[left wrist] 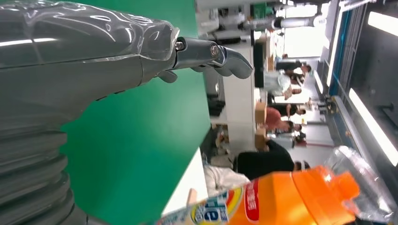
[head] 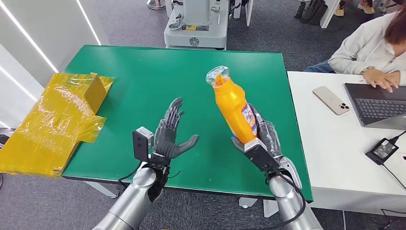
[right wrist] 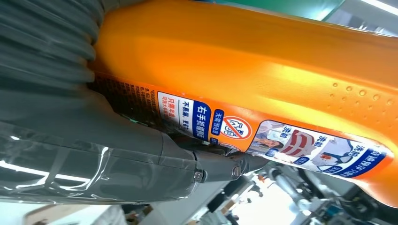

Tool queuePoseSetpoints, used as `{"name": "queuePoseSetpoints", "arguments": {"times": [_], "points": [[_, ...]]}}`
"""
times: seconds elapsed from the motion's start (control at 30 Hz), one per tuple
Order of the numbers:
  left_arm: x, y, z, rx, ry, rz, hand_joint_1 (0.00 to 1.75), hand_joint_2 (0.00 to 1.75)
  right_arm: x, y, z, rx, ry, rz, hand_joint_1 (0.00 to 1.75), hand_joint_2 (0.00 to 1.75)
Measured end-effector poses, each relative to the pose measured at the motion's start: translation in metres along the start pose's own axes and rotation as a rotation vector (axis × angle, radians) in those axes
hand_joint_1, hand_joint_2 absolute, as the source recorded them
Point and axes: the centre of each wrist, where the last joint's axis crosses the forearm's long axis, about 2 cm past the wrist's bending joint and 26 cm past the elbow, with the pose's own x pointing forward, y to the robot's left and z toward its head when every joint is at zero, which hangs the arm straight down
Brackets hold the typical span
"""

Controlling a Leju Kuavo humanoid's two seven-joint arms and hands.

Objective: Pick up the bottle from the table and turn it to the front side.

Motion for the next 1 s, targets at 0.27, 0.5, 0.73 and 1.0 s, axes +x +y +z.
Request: {"name": "queuePoseSetpoints", "arguments": {"times": [0.27,0.5,0.73,1.0], "points": [[0.018,0.006,-0.037,-0.108,0.004,0.125,0.00,1.75,0.021,0.023,-0.037,0.127,-0.085,0.055,1.75,1.75],[0.019,0.009,-0.045,-0.171,0.033,0.209,0.00,1.75,0.021,0.039,-0.039,0.213,-0.076,0.109,1.71,1.75],[0.019,0.020,-0.051,-0.214,0.070,0.269,0.00,1.75,0.013,0.046,-0.035,0.279,-0.036,0.157,1.68,1.75],[0.018,0.025,-0.050,-0.210,0.105,0.302,0.78,1.75,0.007,0.046,-0.030,0.285,0.007,0.161,1.68,1.75]]}}
